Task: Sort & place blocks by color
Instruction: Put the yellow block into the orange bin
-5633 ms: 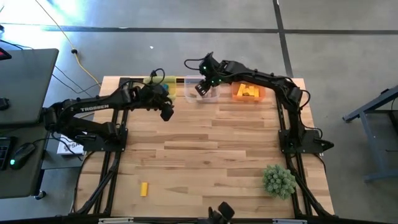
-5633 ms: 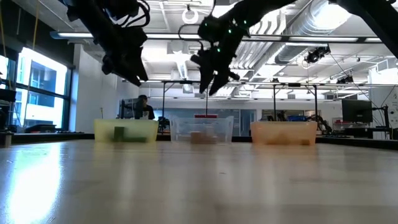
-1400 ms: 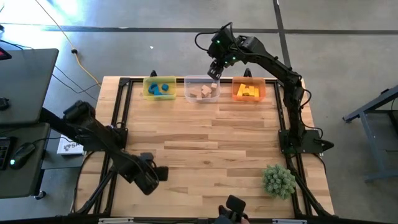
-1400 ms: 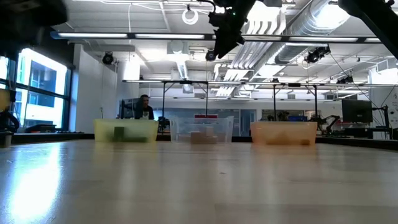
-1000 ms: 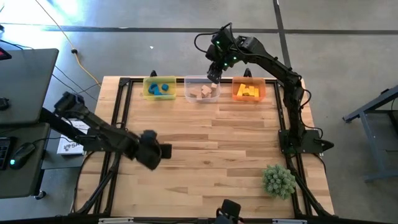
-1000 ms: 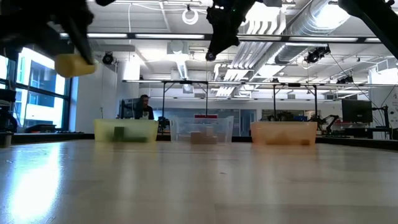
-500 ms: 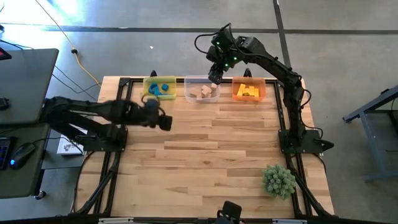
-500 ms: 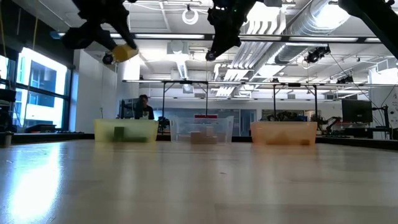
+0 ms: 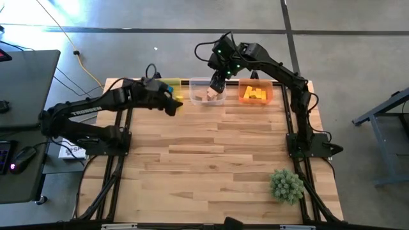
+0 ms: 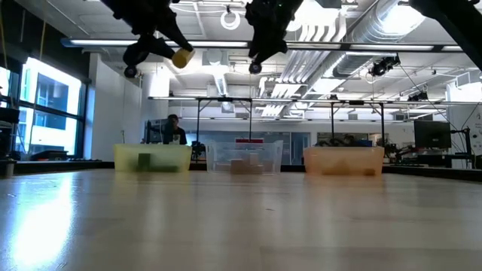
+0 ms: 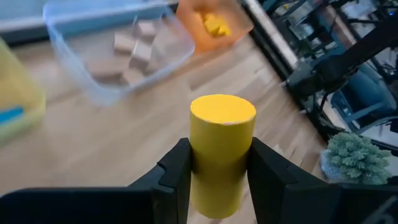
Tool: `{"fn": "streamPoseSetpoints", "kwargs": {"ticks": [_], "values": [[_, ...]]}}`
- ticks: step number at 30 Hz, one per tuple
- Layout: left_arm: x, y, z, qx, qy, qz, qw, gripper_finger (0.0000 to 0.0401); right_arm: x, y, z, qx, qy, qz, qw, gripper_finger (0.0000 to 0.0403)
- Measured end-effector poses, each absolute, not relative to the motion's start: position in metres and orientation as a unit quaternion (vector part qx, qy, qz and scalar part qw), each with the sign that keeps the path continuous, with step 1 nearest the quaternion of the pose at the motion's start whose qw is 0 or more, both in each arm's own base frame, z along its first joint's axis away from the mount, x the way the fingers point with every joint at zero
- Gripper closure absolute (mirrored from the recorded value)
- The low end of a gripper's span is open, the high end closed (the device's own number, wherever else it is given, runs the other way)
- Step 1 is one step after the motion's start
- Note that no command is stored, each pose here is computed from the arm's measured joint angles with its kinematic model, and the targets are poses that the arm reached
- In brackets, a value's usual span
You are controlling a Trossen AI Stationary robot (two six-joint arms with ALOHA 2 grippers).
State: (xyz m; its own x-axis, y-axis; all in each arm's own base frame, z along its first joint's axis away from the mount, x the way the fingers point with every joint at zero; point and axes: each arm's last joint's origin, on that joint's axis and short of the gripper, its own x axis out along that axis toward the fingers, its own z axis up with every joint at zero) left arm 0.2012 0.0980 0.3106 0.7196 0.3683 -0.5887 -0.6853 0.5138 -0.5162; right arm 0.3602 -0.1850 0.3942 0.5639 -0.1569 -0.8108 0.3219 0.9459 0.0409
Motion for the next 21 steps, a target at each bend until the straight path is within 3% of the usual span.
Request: {"fn": "streamPoseSetpoints", "kwargs": {"ticks": [8, 15, 21], "values": [[0.193, 0.126, 0.321, -0.328, 0.165, 0.279, 0.887, 0.0307, 0.368, -0.171, 0.395, 0.099, 0.443, -0.115, 0.884, 0.0156], [0.190, 0.141, 0.338, -0.273, 0.092, 0.237, 0.928, 0.0307, 0.380, -0.155, 0.399, 0.106, 0.402, -0.032, 0.909, 0.0153], [0.187, 0.149, 0.351, -0.245, 0.036, 0.189, 0.950, 0.0303, 0.395, -0.144, 0.409, 0.079, 0.338, -0.009, 0.938, 0.0153]]}}
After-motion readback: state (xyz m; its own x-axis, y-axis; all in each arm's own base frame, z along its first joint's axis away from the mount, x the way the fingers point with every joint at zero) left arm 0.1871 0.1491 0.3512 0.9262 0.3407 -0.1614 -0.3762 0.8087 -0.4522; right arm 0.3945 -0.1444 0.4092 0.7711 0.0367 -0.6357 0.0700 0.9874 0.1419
